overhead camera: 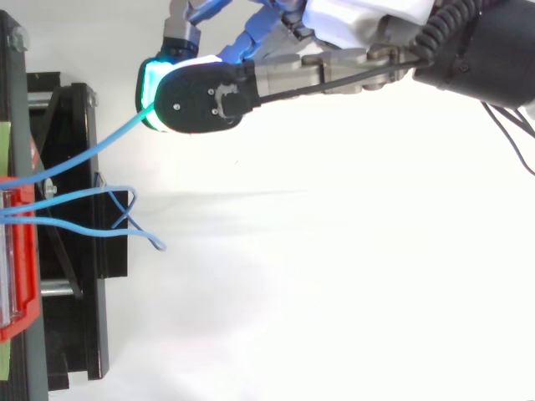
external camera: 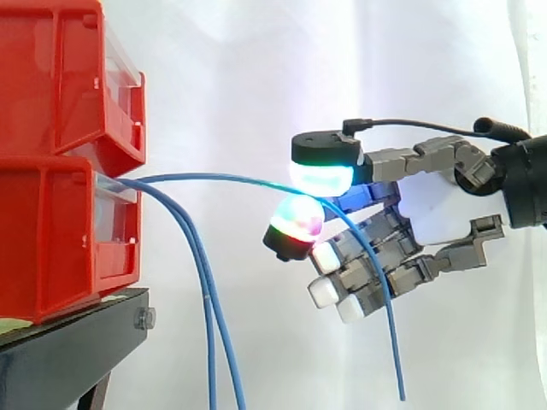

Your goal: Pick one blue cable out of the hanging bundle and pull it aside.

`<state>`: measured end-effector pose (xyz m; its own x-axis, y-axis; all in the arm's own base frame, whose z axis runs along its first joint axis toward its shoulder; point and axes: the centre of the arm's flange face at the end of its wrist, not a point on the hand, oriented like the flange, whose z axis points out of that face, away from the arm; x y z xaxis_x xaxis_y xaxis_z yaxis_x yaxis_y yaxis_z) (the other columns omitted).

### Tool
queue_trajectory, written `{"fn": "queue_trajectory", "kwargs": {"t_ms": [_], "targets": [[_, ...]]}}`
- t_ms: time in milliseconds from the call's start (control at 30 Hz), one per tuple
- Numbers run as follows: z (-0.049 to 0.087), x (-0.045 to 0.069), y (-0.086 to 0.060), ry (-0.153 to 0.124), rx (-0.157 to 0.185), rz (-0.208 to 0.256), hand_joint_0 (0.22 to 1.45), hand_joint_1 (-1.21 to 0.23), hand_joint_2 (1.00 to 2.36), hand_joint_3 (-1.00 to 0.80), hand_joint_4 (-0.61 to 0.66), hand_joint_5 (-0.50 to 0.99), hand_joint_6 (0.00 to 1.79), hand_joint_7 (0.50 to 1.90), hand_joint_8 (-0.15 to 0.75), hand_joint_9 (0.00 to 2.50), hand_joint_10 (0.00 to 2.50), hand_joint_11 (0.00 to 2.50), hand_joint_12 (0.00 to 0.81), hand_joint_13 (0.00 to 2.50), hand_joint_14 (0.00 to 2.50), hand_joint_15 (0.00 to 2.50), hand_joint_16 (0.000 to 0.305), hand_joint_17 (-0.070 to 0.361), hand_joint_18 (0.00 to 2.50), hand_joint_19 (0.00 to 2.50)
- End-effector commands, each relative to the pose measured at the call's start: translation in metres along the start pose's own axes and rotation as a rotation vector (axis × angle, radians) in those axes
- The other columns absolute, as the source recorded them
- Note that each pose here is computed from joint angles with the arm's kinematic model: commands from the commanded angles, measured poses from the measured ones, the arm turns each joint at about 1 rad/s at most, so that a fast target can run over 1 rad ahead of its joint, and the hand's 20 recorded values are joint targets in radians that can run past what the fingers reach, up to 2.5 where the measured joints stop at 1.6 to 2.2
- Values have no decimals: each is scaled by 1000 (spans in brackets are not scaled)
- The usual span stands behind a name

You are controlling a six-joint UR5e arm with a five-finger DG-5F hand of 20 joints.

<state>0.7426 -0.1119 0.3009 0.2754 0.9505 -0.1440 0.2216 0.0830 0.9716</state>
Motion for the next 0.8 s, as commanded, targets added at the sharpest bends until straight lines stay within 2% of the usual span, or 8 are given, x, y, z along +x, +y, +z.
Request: {"fn": "queue_trajectory", "kwargs": {"t_ms": [0, 100, 167, 267, 333, 567, 700, 767], "targets": [[-1, 0, 3, 4, 4, -1, 624, -782, 1004, 19, -126, -91, 954, 932, 259, 1060, 18, 553, 297, 896, 19, 455, 51, 115, 774, 385], [-1, 0, 1, 4, 11, 0, 622, -792, 1000, 38, -145, -83, 947, 961, 252, 1076, 17, 544, 300, 914, 17, 450, 52, 118, 789, 376], [-2, 1, 0, 6, 20, -3, 603, -798, 1062, 43, -160, -76, 941, 991, 238, 1103, 16, 537, 300, 938, 17, 460, 53, 119, 802, 373], [-4, 1, 0, 9, 34, -9, 572, -809, 1196, 25, -183, -65, 933, 1039, 227, 1141, 16, 516, 301, 993, 17, 482, 54, 122, 838, 368], [-6, 1, -2, 11, 52, -15, 535, -818, 1349, 6, -200, -52, 923, 1082, 224, 1211, 15, 517, 296, 1057, 18, 502, 55, 124, 897, 356], [-12, -1, -2, 21, 99, -33, 472, -817, 1616, -31, -217, -32, 901, 1169, 223, 1325, 18, 484, 290, 1135, 20, 513, 56, 127, 973, 348], [-13, -1, -1, 25, 110, -39, 462, -817, 1665, -42, -215, -29, 895, 1208, 225, 1334, 16, 501, 296, 1151, 20, 528, 57, 128, 989, 353], [-13, -1, 0, 25, 110, -40, 459, -794, 1652, -54, -216, -35, 907, 1141, 240, 1317, 17, 498, 304, 1145, 20, 531, 57, 129, 982, 357]]}}
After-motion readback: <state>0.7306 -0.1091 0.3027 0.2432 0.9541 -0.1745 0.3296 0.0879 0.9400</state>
